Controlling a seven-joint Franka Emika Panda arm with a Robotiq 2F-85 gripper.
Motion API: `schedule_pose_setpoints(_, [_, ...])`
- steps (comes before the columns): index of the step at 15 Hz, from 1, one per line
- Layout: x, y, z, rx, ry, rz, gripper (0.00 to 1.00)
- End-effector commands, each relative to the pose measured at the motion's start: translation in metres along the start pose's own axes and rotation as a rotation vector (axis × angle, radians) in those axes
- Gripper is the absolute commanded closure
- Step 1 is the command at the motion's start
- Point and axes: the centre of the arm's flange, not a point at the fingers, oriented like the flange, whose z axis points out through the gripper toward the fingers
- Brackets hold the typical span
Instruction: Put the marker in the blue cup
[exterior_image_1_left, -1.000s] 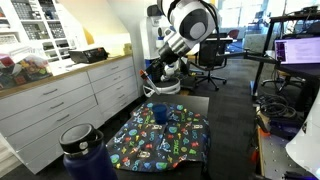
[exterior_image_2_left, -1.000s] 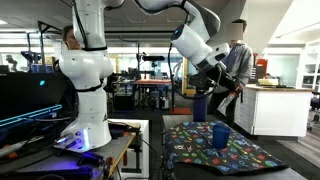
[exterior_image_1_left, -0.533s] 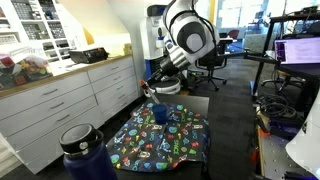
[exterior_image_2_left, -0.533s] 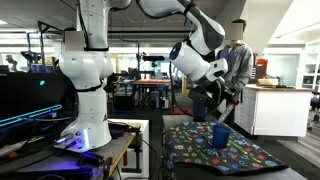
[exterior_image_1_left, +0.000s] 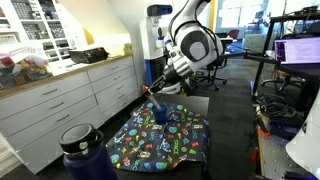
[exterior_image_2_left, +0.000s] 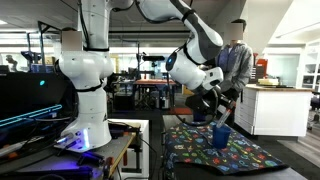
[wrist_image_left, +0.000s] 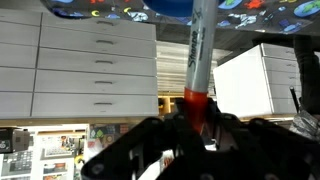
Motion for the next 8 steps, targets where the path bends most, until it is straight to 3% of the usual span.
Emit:
schedule_pose_setpoints(1, [-0.016, 0.000, -0.012, 0.001, 0.045, -0.011, 0.94])
schedule_pose_setpoints(8, [-0.037, 0.007, -0.019, 0.012, 0.065, 0.011, 0.94])
